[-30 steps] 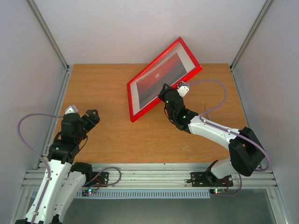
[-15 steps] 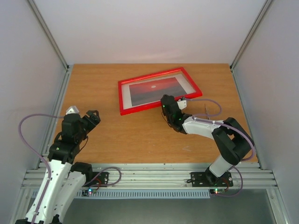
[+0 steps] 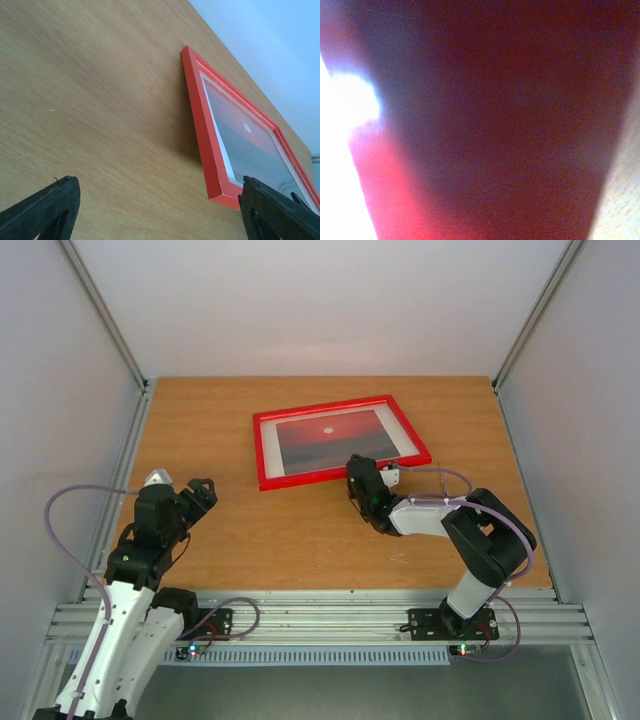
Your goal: Take the photo out of the frame
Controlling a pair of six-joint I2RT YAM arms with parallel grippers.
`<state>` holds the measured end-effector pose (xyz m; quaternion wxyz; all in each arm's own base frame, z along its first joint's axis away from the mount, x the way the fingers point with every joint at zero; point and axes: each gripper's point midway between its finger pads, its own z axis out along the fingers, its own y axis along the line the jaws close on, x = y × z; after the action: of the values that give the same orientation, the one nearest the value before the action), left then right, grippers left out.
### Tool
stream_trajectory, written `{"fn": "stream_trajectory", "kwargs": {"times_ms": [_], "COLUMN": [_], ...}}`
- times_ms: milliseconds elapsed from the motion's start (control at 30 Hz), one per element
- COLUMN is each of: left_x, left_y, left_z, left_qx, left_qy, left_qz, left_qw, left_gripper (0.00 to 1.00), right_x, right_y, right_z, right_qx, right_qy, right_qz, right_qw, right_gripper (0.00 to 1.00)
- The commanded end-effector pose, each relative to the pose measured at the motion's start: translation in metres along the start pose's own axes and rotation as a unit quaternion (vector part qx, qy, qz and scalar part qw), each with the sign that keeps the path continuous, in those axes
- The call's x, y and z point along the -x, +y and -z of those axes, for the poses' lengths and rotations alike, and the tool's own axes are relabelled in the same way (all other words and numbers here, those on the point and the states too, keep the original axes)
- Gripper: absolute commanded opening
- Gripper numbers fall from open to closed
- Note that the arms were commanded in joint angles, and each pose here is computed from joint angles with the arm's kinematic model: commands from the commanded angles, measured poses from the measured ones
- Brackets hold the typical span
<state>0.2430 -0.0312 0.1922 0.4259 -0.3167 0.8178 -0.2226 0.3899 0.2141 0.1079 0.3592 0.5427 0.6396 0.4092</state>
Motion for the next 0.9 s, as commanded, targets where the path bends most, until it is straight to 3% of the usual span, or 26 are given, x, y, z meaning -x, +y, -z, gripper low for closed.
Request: {"fn": "stream_trajectory", "kwargs": {"times_ms": [0, 267, 433, 567, 767, 867], "left_x": [0.005, -0.006, -0.016, -0.024, -0.030, -0.030], "left_y": [-0.007, -0.011, -0.012, -0.013, -0.014, -0.014], "left_z": [-0.004, -0.014, -0.024, -0.033, -0.041, -0.042], "left_qx": [-0.019, -0.029, -0.030, -0.029, -0.028, -0.029], "left_qy": [-0.011, 0.019, 0.049, 0.075, 0.094, 0.095], "left_qz": [0.008, 0.014, 0.009, 0.009, 0.011, 0.010], "left_qw": [1.000, 0.999, 0.998, 0.997, 0.995, 0.995], "left_gripper": [0.87, 0.88, 0.89, 0.89, 0.90, 0.90], "right_x": [0.013, 0.026, 0.025, 0.023, 0.022, 0.022], "right_y": [-0.076, -0.101, -0.109, -0.112, -0.112, -0.111], "right_z": [0.007, 0.017, 0.020, 0.022, 0.028, 0.031], "right_qx": [-0.107, -0.119, -0.116, -0.112, -0.120, -0.125], "right_qy": [-0.007, -0.017, -0.002, 0.012, 0.022, 0.027], "right_qz": [0.056, 0.040, 0.038, 0.041, 0.061, 0.068], "right_qw": [0.993, 0.992, 0.992, 0.993, 0.991, 0.990], "right_gripper": [0.01, 0.03, 0.11, 0.25, 0.60, 0.69]}}
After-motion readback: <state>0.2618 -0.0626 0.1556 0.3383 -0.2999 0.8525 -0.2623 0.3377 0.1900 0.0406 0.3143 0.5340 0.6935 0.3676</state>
